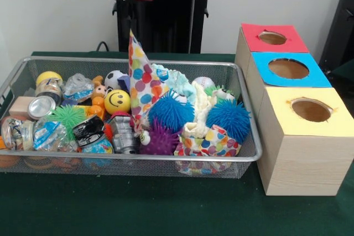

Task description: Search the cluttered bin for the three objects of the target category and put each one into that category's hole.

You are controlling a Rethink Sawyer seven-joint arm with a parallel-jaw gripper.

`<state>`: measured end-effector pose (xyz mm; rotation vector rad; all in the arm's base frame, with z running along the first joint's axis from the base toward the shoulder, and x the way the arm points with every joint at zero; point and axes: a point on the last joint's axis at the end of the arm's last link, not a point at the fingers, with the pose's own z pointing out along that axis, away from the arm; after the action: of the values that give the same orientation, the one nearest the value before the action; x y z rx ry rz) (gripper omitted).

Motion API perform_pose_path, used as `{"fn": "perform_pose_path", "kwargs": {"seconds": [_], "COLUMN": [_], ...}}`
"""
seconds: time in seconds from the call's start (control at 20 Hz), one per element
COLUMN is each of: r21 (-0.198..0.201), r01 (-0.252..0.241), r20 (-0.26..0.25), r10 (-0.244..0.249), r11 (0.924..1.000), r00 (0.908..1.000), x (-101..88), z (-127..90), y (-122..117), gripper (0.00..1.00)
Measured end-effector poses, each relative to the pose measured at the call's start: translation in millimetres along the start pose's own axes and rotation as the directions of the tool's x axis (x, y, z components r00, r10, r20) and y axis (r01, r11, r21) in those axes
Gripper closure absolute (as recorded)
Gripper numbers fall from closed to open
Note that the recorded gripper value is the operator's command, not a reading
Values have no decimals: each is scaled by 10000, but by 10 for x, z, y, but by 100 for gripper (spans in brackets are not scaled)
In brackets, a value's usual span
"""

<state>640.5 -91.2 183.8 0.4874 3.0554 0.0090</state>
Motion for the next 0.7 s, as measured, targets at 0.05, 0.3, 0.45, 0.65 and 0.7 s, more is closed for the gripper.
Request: {"fn": "perform_pose_path", "kwargs": {"seconds": [0.05, 0.3, 0.45, 0.65, 0.7], "r21": [-3, -125, -284, -468, -499], "r01": [67, 579, 1058, 1618, 1725], "r20": [-4, -160, -223, -243, -236], "r10": [-67, -581, -1065, -1630, -1738], "r11": [10000, 9982, 9940, 9857, 9837], "r00": [10000, 9982, 9941, 9863, 9845], "x": [9, 108, 218, 379, 413], "z": [2, 101, 205, 319, 339], "y": [42, 379, 699, 1062, 1129], "gripper": [100, 100, 100, 100, 100]}}
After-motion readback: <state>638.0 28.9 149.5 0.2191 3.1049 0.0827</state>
